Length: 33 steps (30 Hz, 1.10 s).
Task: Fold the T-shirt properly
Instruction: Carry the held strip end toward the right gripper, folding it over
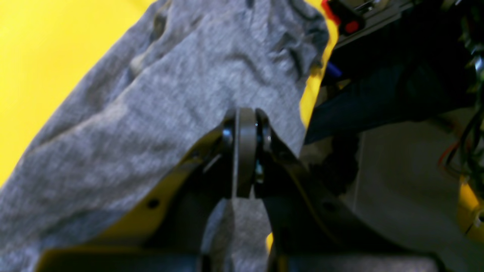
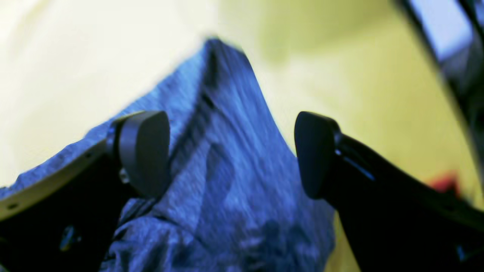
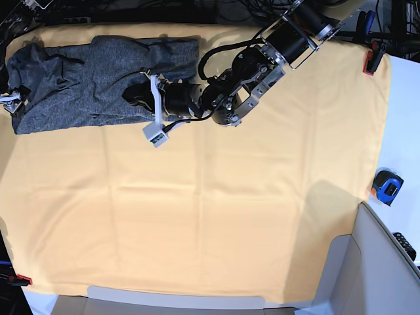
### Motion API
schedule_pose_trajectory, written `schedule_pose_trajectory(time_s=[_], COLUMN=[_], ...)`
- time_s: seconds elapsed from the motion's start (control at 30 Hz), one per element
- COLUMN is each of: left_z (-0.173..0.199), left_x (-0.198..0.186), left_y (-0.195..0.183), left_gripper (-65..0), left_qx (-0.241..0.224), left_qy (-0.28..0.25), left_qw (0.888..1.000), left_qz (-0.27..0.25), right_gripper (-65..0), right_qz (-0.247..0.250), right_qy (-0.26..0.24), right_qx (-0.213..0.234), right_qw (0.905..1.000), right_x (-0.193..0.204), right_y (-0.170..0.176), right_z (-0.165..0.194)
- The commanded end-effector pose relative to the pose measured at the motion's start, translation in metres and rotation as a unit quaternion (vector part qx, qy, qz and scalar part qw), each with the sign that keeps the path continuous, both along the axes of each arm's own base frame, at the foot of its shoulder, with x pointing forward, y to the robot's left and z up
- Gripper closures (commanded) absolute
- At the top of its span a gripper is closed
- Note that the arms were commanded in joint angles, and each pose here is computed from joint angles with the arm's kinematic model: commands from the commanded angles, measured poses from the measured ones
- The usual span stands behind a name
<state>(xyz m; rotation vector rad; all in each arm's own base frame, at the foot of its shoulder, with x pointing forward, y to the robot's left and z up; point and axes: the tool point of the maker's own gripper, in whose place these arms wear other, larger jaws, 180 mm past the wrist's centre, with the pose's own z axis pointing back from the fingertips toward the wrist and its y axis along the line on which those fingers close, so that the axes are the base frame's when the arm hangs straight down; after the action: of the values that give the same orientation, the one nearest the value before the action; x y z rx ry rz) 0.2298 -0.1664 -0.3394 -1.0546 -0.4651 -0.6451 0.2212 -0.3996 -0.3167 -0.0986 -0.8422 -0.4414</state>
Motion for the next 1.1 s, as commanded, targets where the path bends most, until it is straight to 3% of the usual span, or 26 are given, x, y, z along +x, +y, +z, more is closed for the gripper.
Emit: schedule_pose_trajectory(time_s=[0.0, 0.17, 0.27, 0.4, 0.57, 0.7, 1.07], left_z=[0.016, 0.006, 0.003, -0.001, -0.005, -0.005, -0.005], left_x=[0.007, 0.010, 0.011, 0.011, 0.012, 0.013, 0.012], left_y=[-0.003, 0.010, 0.014, 0.019, 0.025, 0.026, 0.025], left_gripper=[0.0, 0.0, 0.0, 0.0, 0.0, 0.0, 0.0], left_qx=[-0.023, -0.007, -0.002, 0.005, 0.012, 0.013, 0.013], left_qy=[-0.015, -0.014, -0.014, -0.014, -0.015, -0.015, -0.015], left_qw=[1.000, 1.000, 1.000, 1.000, 1.000, 1.000, 1.000], left_qz=[0.002, 0.008, 0.010, 0.010, 0.012, 0.013, 0.013], right_gripper=[-50.8, -50.8, -50.8, -50.5, -50.4, -50.4, -50.4], right_qz=[0.024, 0.097, 0.142, 0.110, 0.064, 0.057, 0.074], right_qy=[-0.012, -0.005, 0.005, 0.021, 0.010, 0.001, 0.080], right_qx=[-0.025, -0.061, -0.052, 0.031, 0.140, 0.153, 0.207], right_qw=[0.9993, 0.9934, 0.9885, 0.9933, 0.9880, 0.9865, 0.9723], right_x=[0.007, 0.013, 0.015, 0.010, 0.003, 0.004, -0.029], right_y=[-0.003, 0.001, 0.002, -0.025, -0.044, -0.049, -0.010], right_z=[0.015, 0.023, 0.010, -0.025, -0.054, -0.051, -0.092])
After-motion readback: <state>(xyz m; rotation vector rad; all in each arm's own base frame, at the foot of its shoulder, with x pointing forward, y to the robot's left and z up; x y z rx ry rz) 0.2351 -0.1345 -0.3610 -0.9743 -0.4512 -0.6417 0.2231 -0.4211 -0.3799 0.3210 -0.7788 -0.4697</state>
